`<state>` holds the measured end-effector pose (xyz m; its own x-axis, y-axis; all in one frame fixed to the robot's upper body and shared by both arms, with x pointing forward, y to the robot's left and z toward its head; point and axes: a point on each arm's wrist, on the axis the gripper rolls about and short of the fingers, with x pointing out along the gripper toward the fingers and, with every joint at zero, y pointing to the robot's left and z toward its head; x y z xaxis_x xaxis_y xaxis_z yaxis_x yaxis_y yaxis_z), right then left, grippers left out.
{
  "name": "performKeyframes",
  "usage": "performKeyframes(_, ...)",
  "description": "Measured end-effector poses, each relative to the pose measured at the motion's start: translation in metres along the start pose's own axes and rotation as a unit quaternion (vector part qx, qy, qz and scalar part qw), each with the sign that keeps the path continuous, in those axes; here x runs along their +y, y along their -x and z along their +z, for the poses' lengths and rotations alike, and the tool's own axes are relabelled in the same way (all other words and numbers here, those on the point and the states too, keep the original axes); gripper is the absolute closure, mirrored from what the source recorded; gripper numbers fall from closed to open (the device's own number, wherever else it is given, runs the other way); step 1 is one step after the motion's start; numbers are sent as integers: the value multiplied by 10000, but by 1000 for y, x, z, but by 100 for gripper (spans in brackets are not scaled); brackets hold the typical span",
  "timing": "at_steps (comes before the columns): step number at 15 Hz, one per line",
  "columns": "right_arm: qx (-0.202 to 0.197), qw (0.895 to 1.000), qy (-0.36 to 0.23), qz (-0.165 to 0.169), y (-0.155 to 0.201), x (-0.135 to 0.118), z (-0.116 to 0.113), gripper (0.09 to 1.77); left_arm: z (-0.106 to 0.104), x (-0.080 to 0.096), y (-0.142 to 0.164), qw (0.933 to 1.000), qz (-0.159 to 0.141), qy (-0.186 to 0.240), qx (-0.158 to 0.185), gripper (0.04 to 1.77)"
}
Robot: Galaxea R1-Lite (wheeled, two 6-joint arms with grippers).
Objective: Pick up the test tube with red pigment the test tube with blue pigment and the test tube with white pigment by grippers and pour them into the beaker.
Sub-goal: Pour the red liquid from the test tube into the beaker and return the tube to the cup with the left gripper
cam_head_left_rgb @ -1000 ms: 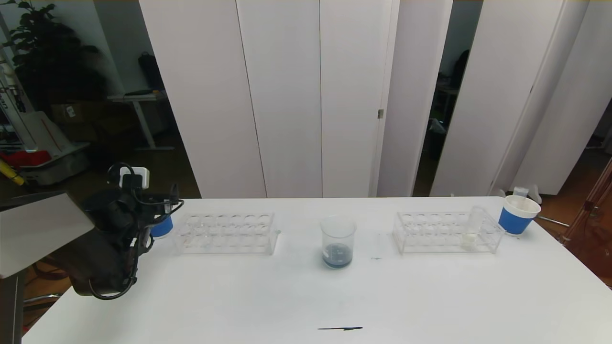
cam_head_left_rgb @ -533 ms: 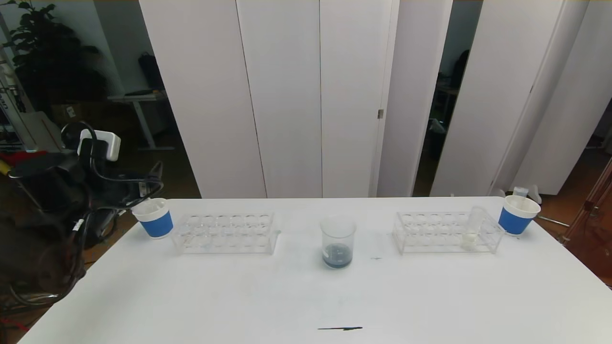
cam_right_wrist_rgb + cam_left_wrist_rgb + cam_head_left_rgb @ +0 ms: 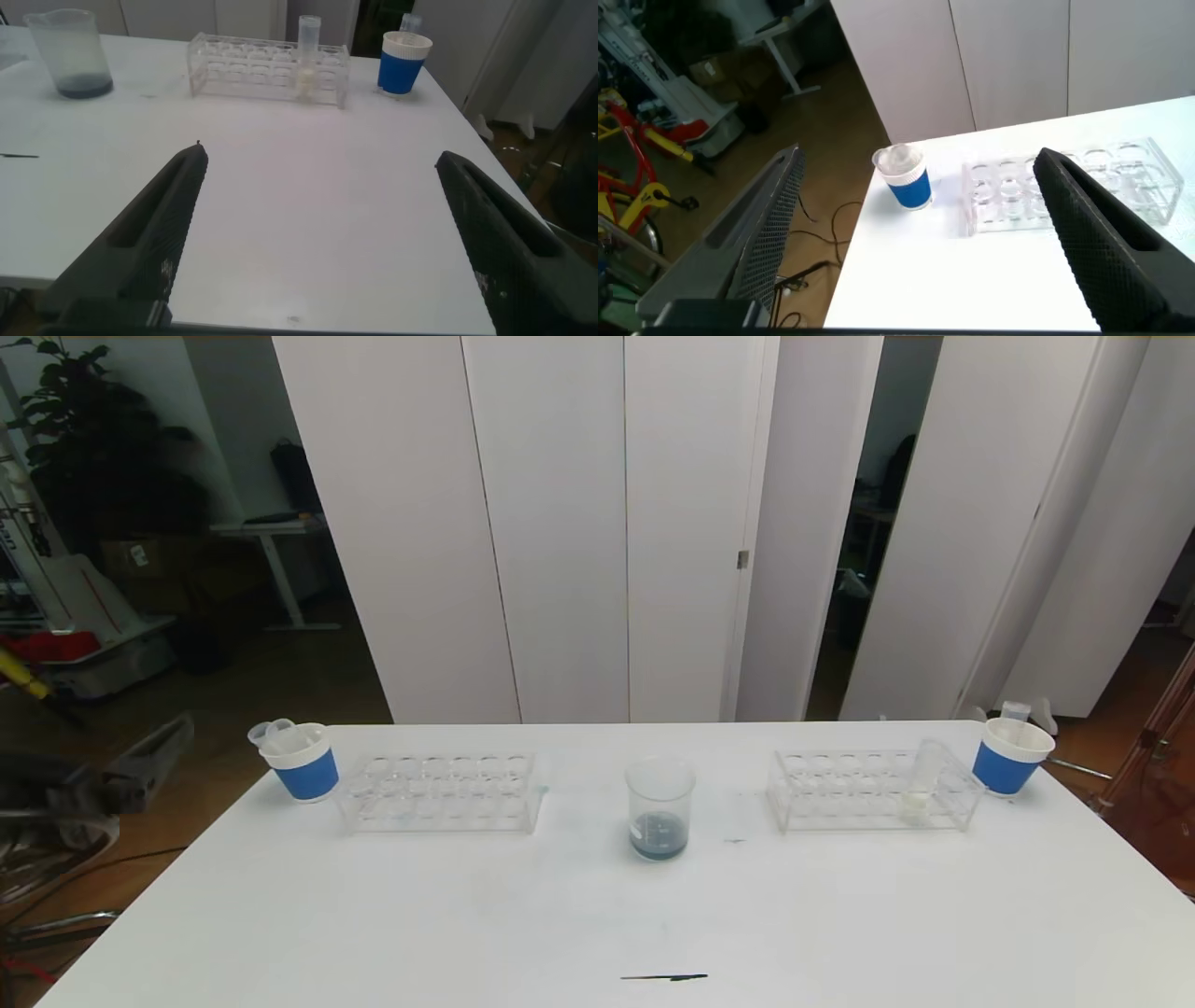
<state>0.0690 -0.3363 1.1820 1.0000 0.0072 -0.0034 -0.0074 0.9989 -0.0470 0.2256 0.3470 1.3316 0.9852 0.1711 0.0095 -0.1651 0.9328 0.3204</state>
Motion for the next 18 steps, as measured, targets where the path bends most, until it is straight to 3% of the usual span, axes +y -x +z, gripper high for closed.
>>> performKeyframes(3, 0, 10000, 0, 0, 0, 0, 0, 11, -12, 1, 77, 9997, -116, 2, -224, 6)
performKeyframes(6, -2, 10000, 0, 0, 0, 0, 0, 11, -45, -3, 133, 9985, -144, 104, -508, 6)
performKeyframes(9, -2, 10000, -2, 0, 0, 0, 0, 11, -86, -14, 156, 9942, -331, 715, -727, 6)
performKeyframes(11, 0, 10000, 0, -1, 0, 0, 0, 11, -100, -19, 163, 9839, -693, 1315, -996, 6)
performKeyframes(13, -2, 10000, 0, 0, 0, 0, 0, 11, -112, -23, 162, 9808, -762, 1426, -1091, 6)
performKeyframes(14, -2, 10000, -2, 0, 0, 0, 0, 11, -119, -26, 161, 9810, -738, 1460, -1044, 6)
performKeyframes(17, -2, 10000, 2, 0, 0, 0, 0, 11, -144, -34, 158, 9861, -879, 1406, -107, 6)
performKeyframes(18, -2, 10000, 0, 0, 0, 0, 0, 11, -144, -35, 158, 9860, -899, 1406, -79, 6)
